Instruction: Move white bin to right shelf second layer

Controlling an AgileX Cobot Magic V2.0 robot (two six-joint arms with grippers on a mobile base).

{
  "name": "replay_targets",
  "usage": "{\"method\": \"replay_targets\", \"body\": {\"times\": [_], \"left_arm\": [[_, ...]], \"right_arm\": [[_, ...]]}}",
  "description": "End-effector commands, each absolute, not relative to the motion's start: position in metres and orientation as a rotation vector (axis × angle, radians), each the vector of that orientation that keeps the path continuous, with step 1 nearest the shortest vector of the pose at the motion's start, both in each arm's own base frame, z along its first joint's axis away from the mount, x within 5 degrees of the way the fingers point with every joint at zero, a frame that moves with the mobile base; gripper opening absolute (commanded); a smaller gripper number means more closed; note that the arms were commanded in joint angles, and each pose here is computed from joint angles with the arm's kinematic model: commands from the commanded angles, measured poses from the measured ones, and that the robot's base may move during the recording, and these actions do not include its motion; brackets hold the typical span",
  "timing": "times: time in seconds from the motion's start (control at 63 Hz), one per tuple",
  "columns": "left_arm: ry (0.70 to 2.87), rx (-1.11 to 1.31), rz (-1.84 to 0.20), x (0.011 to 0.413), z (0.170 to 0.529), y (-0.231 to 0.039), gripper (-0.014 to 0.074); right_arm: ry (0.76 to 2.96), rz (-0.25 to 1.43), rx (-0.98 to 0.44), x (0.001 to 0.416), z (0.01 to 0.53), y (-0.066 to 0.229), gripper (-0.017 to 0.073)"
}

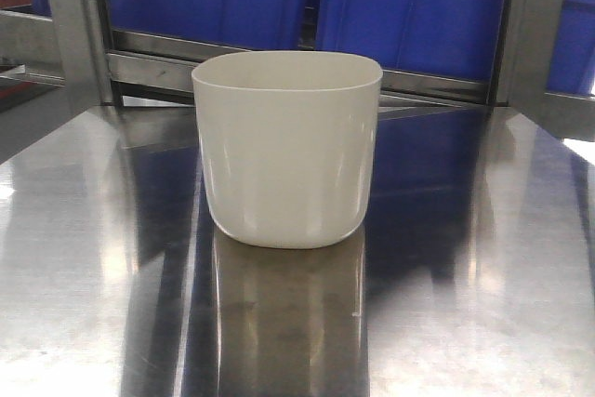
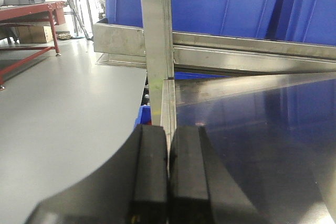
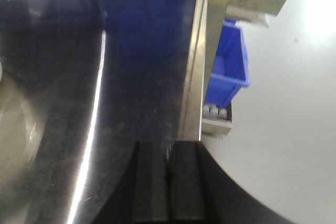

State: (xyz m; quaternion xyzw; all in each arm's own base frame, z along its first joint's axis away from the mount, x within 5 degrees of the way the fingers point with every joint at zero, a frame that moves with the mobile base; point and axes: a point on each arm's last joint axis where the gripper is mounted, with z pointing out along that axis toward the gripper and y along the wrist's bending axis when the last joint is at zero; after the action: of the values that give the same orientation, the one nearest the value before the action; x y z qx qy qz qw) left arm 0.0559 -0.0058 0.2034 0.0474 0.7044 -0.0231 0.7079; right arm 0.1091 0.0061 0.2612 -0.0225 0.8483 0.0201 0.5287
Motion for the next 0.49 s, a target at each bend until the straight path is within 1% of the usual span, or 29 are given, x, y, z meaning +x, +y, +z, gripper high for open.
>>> {"method": "replay_targets", "body": {"times": [0.0,0.286,0.476], "left_arm": [[1.504,0.096,-0.062,0.056,0.199,-0.006,0.0085],[1.504,0.096,-0.062,0.056,0.199,-0.006,0.0085],[1.504,0.096,-0.062,0.056,0.199,-0.006,0.0085]], "right_arm": [[2.003,0.082,-0.016,0.125,0.284,0.007,0.0048],[2.199,0.178,0.031,0.161,0.308,0.014,0.0048],[2.311,0.319,0.103,0.179,0.319,0.034,0.0048]]}}
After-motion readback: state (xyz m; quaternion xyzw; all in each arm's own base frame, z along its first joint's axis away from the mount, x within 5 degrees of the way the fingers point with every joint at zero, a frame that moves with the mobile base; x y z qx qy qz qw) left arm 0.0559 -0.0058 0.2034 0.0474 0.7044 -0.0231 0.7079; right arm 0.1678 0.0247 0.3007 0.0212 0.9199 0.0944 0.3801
